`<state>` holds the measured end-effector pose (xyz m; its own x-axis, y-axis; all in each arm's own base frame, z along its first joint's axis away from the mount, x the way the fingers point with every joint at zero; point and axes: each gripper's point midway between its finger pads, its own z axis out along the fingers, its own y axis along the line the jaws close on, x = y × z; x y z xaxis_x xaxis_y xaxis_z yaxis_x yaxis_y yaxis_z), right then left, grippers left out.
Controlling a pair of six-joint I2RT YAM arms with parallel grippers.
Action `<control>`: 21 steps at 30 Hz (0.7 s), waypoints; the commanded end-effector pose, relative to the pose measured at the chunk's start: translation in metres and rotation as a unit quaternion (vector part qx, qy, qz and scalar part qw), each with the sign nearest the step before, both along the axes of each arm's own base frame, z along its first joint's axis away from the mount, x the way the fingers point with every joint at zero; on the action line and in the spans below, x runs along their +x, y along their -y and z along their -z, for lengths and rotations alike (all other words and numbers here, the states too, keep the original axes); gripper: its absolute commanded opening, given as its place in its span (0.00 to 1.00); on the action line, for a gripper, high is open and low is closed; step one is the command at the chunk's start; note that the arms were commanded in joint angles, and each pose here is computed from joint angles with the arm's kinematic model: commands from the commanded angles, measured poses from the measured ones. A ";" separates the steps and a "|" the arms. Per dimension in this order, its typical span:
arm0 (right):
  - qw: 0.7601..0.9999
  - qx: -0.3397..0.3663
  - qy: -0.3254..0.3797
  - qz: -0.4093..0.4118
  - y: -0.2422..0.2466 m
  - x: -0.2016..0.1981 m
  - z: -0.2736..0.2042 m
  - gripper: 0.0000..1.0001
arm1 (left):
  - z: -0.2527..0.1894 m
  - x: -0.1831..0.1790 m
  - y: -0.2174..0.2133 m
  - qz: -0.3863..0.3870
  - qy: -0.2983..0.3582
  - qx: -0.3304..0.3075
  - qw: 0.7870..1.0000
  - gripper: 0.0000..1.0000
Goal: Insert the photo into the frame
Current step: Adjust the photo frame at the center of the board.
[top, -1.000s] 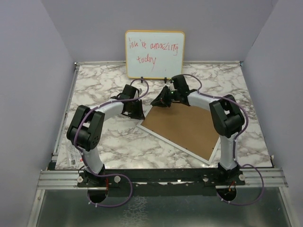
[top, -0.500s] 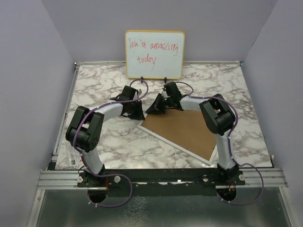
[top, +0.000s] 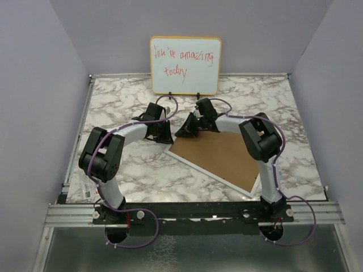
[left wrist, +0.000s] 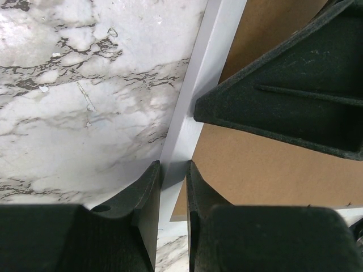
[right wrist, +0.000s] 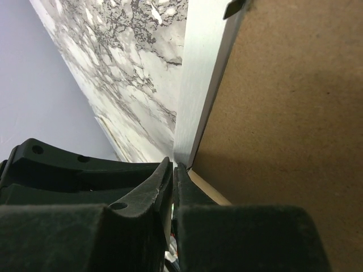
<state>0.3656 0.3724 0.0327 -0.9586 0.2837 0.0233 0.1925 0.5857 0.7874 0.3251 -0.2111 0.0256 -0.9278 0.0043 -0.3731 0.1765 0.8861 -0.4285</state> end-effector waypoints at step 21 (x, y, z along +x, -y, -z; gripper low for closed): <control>0.982 -0.179 -0.067 -0.003 0.076 -0.063 0.098 0.04 | 0.058 -0.059 -0.041 0.008 -0.125 0.113 0.986 0.12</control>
